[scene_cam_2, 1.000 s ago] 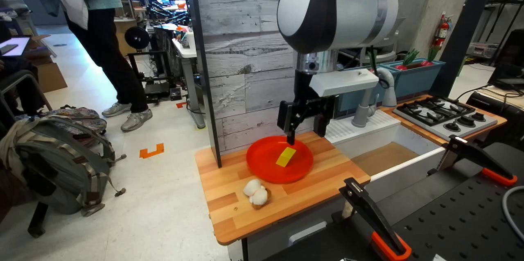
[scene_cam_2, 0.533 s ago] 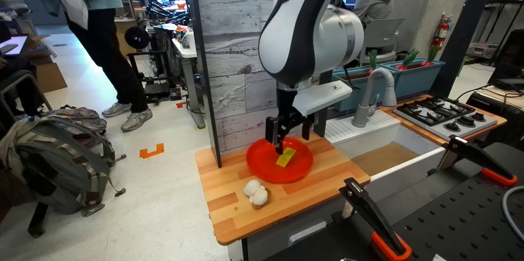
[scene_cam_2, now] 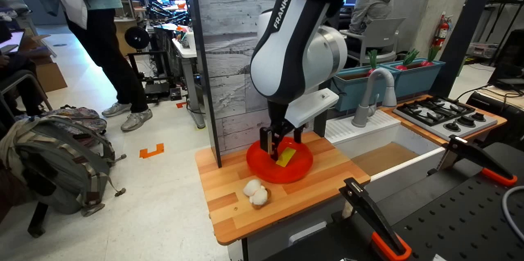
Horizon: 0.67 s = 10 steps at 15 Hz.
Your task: Pick the yellow block on the block and put it on the counter
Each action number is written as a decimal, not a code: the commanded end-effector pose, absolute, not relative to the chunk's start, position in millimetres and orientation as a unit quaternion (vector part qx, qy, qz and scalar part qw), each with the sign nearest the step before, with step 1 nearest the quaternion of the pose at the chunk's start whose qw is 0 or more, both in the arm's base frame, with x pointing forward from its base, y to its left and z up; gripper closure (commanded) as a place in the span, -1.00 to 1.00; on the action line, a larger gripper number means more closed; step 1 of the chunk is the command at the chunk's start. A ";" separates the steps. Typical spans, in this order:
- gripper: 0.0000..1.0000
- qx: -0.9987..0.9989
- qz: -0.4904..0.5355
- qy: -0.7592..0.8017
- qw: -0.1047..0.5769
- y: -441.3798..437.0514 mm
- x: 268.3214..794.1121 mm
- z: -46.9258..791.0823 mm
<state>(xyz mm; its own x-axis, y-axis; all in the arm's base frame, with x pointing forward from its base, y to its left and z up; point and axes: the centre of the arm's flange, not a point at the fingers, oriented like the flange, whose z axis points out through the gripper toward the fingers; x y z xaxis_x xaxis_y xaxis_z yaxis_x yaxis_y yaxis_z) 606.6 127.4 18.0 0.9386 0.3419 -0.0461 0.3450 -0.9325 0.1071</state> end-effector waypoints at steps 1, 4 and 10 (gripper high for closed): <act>-0.35 0.981 -0.010 0.179 0.071 128.4 620.0 10.2; 0.16 0.982 -0.009 0.179 0.068 125.7 620.5 9.9; 0.58 0.984 -0.002 0.175 0.039 127.9 607.0 23.5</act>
